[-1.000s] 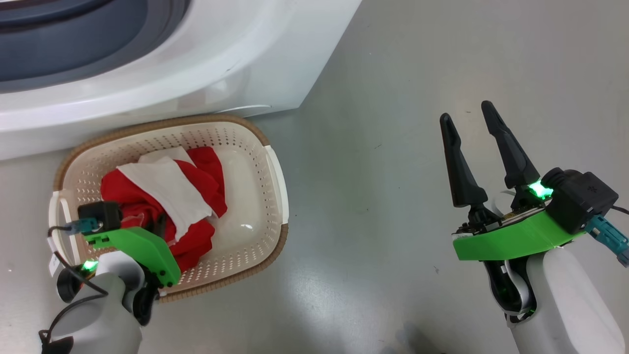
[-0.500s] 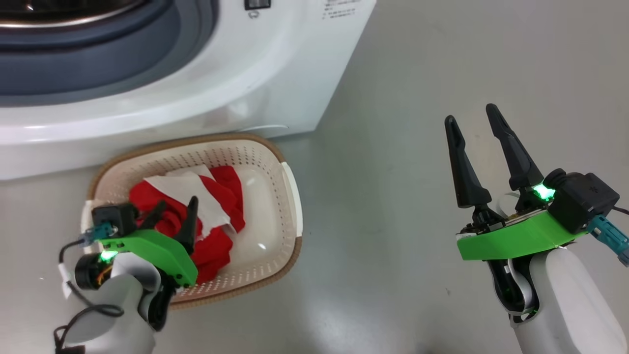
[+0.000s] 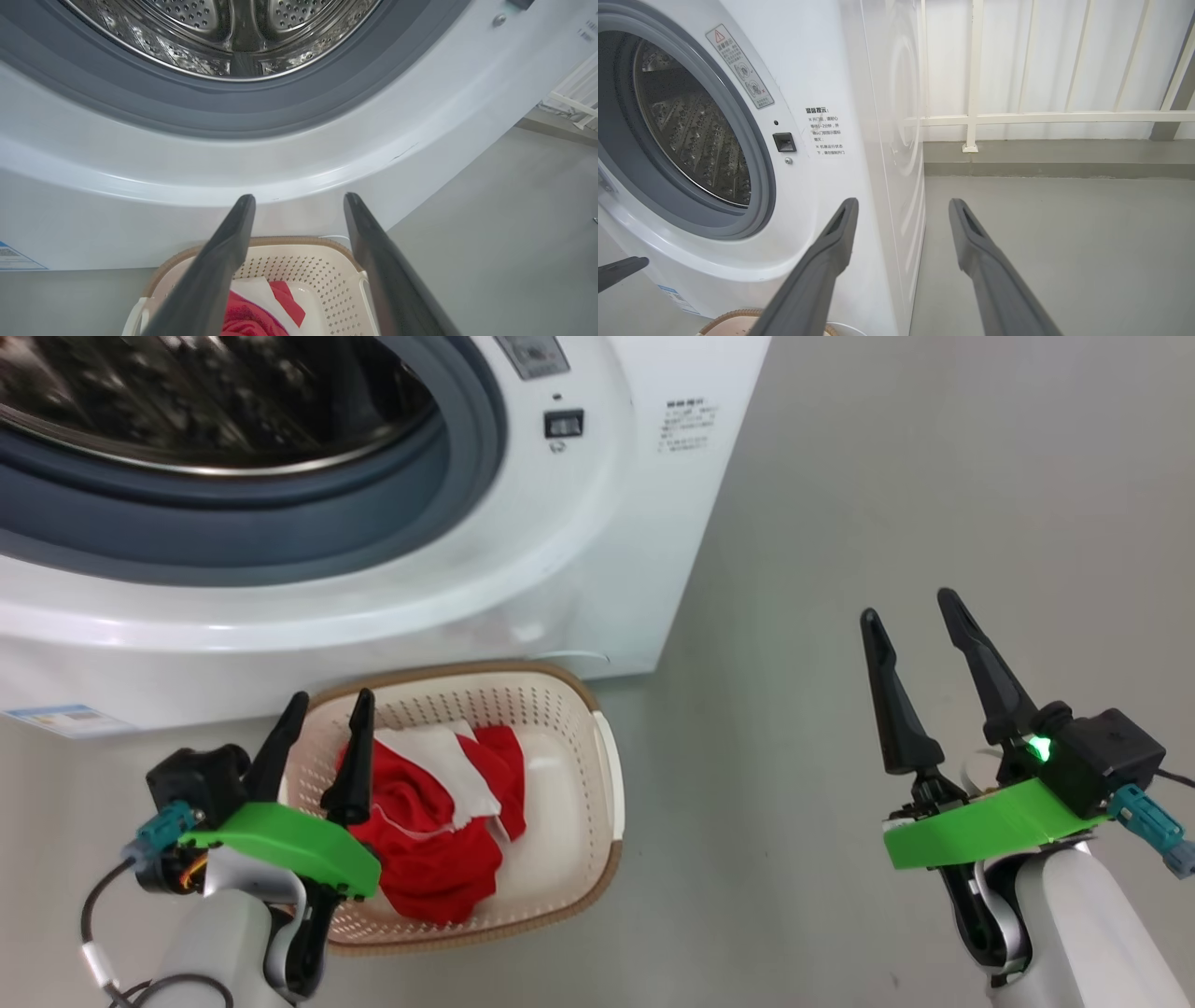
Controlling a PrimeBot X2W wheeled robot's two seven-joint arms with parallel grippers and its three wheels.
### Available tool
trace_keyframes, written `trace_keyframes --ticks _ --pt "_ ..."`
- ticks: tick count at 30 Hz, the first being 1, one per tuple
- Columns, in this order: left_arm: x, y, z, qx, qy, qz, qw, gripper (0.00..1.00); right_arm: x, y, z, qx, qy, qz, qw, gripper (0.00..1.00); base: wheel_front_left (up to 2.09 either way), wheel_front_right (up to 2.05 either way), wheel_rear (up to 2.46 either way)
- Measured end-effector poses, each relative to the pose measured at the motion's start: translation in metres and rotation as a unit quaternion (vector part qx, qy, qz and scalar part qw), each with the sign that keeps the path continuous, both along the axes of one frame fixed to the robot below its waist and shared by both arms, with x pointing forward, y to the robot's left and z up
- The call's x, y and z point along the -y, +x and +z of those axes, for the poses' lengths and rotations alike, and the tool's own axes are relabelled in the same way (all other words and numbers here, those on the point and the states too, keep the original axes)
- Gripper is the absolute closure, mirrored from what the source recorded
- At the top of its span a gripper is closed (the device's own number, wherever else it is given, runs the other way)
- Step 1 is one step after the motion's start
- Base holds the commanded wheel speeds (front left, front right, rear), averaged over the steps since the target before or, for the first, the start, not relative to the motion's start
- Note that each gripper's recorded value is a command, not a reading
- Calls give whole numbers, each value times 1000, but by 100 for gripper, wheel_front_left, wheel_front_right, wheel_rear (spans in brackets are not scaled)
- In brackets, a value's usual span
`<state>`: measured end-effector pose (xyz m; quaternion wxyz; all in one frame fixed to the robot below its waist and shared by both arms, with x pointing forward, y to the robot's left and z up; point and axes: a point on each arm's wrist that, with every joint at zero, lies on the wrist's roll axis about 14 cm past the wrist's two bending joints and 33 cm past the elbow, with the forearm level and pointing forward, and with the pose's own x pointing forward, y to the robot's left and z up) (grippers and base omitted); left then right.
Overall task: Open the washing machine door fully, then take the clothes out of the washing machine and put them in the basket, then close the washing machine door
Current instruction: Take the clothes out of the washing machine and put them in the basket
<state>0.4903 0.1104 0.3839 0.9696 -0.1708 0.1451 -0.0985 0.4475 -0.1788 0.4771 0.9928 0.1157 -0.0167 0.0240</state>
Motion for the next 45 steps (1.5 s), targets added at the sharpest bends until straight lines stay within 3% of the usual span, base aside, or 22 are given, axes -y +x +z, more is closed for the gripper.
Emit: trace_keyframes --ticks 13,24,29,45 --pt "-40 -28 83 113 -7 66 991 0 -8 -23 42 52 -17 10 998 0 0 0 0" --pt "-55 -61 141 197 13 76 977 0 2 -54 67 82 -35 -5 996 0 0 0 0" --pt "-59 -81 143 200 21 79 976 0 10 -69 69 85 -71 -17 994 0 0 0 0" --pt "-71 -103 156 222 49 88 970 0 29 -86 42 41 -58 -46 996 0 0 0 0"
